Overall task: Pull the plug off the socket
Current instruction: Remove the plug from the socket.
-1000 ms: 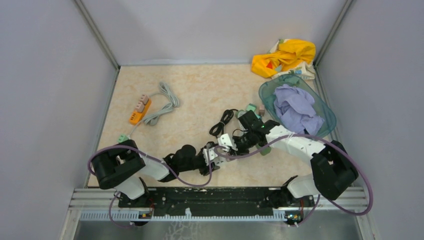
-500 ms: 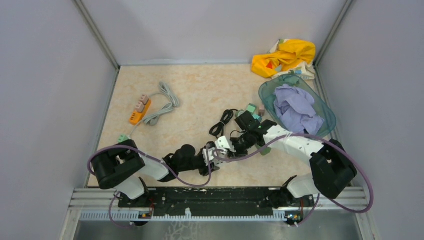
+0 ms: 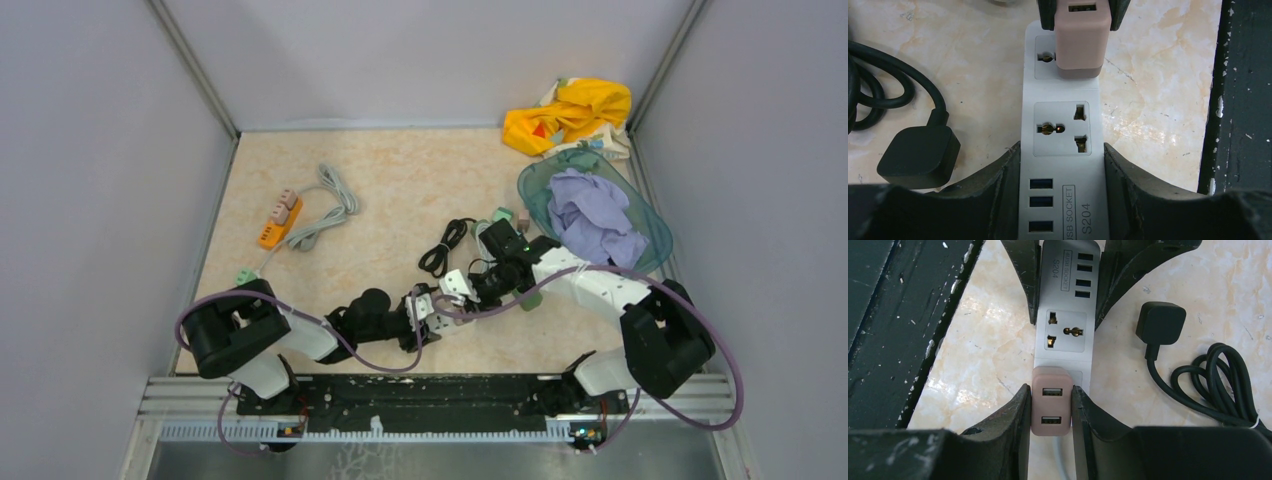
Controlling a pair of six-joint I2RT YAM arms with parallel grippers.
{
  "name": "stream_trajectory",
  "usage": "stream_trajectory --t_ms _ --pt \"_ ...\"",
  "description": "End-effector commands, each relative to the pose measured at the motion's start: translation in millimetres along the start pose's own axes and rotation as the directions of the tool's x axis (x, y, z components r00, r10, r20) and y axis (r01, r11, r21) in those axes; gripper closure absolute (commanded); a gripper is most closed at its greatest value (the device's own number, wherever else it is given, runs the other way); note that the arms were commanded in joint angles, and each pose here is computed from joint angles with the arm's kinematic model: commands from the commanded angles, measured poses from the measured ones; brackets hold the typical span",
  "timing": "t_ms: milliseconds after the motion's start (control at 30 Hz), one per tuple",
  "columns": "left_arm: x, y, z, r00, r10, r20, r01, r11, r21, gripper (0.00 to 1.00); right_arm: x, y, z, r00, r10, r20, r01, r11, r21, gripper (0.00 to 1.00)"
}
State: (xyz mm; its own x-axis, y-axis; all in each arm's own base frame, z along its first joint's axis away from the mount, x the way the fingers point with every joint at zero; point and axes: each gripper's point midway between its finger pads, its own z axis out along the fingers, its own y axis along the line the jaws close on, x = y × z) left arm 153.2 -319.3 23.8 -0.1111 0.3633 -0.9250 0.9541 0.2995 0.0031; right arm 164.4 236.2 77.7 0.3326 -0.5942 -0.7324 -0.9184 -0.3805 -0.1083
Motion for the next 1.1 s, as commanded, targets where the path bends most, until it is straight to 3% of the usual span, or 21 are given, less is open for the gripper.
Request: stream_trajectory --t_ms 0,267,433,633,900,1067 --pt "6 -3 -3 1.0 -0.026 -0.018 0.026 1.0 0.016 1.0 -21 15 -1 0.997 -0.045 0.066 0.05 0.996 -0.077 1.0" --pt "5 -4 -1 0.999 -0.031 -0.019 0.032 0.999 0.024 1.0 -38 1 10 0.998 -0.023 0.064 0.025 0.999 -0.027 1.0" --pt "6 -4 0 0.999 -0.032 -0.02 0.032 0.999 0.027 1.0 -25 -17 -3 1.0 -0.012 0.024 0.01 0.997 0.07 1.0" --pt "4 -4 0 0.999 -0.03 -0.016 0.031 0.999 0.031 1.0 -11 -16 -17 1.0 -0.026 -0.008 0.026 0.996 0.088 1.0" --pt "3 -5 -2 0.999 -0.034 -0.012 0.035 0.999 0.033 1.0 -28 3 -12 0.995 -0.048 0.093 0.05 0.999 -0.012 1.0" --pt "2 -6 0 0.999 -0.034 -0.01 0.034 0.999 0.04 1.0 -40 -2 -12 0.991 -0.031 0.133 0.031 0.999 0.007 1.0"
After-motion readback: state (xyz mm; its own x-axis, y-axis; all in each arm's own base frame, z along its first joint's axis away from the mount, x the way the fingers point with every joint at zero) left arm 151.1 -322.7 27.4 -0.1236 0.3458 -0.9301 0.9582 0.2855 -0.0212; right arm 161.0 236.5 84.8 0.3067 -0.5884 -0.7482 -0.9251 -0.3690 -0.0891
